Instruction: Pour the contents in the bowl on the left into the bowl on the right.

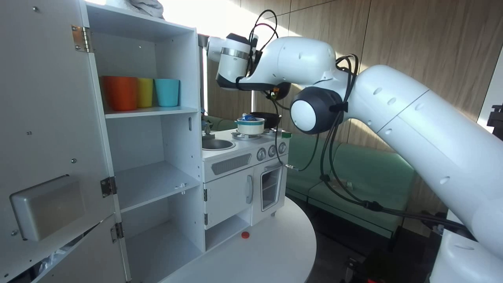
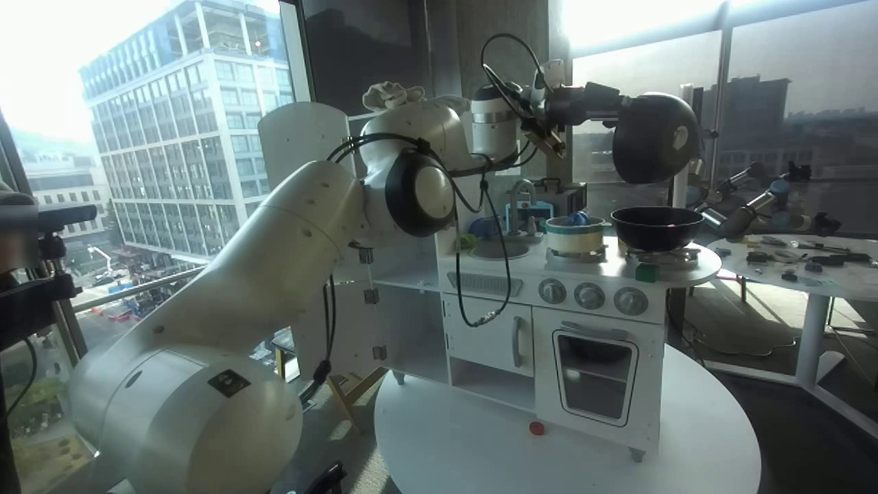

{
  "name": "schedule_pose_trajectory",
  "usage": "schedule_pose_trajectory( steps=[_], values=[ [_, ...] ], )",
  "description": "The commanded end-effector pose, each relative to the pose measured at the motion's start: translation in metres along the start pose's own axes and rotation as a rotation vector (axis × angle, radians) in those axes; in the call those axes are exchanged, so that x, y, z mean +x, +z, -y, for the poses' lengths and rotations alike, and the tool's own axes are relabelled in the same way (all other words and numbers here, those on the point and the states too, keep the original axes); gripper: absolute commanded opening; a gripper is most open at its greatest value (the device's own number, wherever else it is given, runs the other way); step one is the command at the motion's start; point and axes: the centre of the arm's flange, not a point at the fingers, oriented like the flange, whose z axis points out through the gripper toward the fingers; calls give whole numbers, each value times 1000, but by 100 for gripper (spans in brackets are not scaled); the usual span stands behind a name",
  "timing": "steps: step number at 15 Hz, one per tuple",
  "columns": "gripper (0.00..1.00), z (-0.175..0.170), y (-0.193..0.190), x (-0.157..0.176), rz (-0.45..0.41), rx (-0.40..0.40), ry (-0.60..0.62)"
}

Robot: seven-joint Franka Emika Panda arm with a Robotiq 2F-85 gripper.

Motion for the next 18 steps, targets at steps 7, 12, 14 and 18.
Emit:
schedule_pose_trajectory(
  steps=[7,12,14,18],
  values=[
    [13,-16,4,47,25,220,180],
    [14,-27,12,45,91,388,227],
    [14,-35,13,45,111,468,244],
    [13,-46,5,51,145,645,246]
  ],
)
